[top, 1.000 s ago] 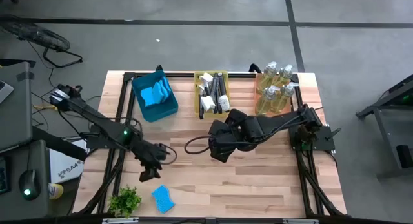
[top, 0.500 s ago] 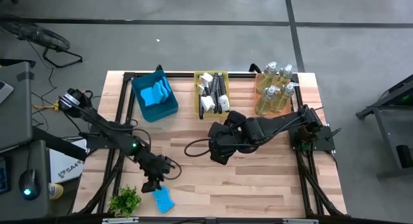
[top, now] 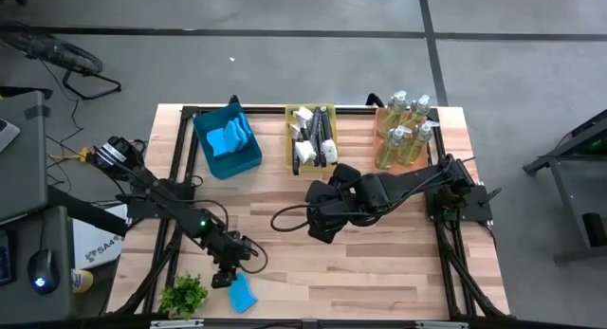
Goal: Pick & Place Kitchen Sink Supplies
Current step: Put the blue dishwashing sponge into the blue bin
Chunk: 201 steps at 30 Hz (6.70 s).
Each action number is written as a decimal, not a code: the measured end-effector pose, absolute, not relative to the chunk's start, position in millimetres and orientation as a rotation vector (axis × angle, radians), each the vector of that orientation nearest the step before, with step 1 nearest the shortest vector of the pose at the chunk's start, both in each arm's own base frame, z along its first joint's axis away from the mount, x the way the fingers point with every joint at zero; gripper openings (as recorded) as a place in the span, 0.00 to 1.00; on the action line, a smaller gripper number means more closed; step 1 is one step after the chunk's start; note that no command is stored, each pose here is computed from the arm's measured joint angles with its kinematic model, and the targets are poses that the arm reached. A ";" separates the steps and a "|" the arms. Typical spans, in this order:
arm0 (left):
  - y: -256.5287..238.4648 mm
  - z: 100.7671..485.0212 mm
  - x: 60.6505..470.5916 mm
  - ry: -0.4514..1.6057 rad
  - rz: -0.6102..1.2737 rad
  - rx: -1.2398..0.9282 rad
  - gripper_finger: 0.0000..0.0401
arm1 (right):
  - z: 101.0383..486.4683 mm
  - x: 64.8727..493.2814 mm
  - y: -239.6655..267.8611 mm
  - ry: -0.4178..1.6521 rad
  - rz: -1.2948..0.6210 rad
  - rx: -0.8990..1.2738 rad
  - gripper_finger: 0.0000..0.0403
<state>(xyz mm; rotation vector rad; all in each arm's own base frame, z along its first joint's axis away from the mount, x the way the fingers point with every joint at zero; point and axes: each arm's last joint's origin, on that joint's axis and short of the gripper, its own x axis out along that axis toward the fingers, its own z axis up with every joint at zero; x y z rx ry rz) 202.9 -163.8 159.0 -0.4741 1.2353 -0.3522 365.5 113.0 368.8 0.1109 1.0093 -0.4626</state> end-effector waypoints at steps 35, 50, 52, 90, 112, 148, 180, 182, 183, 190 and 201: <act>-175.7 157.1 194.5 1.225 -0.056 -0.736 0.50 | 369.4 363.2 122.8 0.988 -0.457 0.112 0.55; -181.9 143.4 198.2 1.259 -0.026 -0.768 0.50 | 369.3 360.9 129.4 0.988 -0.444 0.116 0.55; -182.0 143.3 198.2 1.260 -0.026 -0.768 0.50 | 369.4 360.5 130.5 0.986 -0.443 0.112 0.55; -180.1 123.8 197.7 1.285 0.072 -0.669 0.03 | 369.6 354.3 146.1 0.966 -0.439 0.115 0.55; -170.4 159.2 201.8 0.918 0.169 -0.707 0.00 | 371.2 356.8 146.4 0.920 -0.454 0.105 0.55; -37.4 208.7 147.0 0.362 1.222 -0.538 0.00 | 357.0 363.0 149.8 0.967 -0.464 0.010 0.55; 64.5 204.4 147.7 0.067 1.857 -1.055 0.00 | 356.8 376.0 111.7 0.974 -0.563 0.072 0.55; 69.0 204.5 147.5 0.033 1.871 -1.078 0.00 | 356.8 376.4 110.1 0.970 -0.574 0.086 0.55; 71.1 204.5 146.9 0.011 1.884 -1.095 0.00 | 356.8 376.7 109.1 0.970 -0.577 0.090 0.55; 84.6 200.1 139.2 -0.116 1.989 -1.258 0.00 | 356.8 376.9 108.5 0.965 -0.587 0.103 0.55; 98.7 181.6 135.1 -0.223 1.991 -1.434 0.00 | 356.8 377.5 106.4 0.961 -0.598 0.116 0.55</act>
